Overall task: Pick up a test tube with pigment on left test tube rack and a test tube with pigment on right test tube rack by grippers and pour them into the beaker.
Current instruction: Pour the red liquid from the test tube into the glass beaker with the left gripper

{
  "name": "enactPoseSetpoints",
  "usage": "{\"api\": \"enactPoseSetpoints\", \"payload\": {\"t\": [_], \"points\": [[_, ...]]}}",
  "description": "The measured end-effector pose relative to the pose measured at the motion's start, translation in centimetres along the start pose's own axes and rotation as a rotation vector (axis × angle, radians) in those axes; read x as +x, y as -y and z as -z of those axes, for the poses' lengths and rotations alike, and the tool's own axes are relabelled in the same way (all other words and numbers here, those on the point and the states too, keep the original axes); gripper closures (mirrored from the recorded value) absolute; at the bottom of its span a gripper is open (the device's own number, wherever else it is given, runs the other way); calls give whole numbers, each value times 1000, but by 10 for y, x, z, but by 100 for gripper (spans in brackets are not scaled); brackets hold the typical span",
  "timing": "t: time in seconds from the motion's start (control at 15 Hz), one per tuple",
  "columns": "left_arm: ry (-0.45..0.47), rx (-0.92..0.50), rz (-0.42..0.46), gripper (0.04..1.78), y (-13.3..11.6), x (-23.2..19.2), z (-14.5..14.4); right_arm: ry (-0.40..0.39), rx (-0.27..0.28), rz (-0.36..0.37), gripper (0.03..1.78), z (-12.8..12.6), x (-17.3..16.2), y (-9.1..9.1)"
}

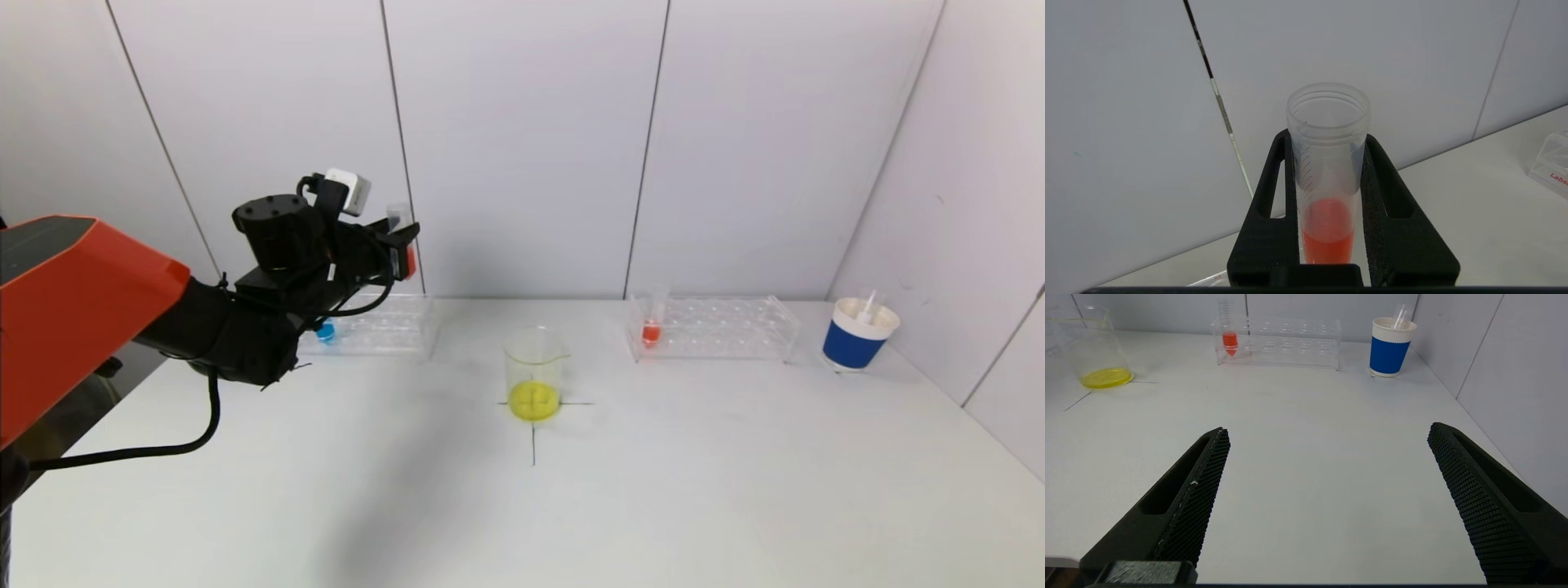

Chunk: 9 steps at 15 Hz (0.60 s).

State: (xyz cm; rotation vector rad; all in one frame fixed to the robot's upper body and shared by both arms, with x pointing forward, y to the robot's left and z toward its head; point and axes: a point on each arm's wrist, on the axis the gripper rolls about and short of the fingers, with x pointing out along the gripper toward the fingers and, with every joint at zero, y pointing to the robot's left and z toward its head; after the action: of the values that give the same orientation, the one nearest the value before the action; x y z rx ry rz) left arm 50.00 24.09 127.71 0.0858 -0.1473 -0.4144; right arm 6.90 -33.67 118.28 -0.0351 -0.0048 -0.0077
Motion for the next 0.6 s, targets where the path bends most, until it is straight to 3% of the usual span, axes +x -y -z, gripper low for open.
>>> {"api": "enactPoseSetpoints", "payload": {"t": [0.6], "points": [[45, 79, 107, 137, 48, -4, -37, -1, 1, 0, 5, 0, 0, 0]]}}
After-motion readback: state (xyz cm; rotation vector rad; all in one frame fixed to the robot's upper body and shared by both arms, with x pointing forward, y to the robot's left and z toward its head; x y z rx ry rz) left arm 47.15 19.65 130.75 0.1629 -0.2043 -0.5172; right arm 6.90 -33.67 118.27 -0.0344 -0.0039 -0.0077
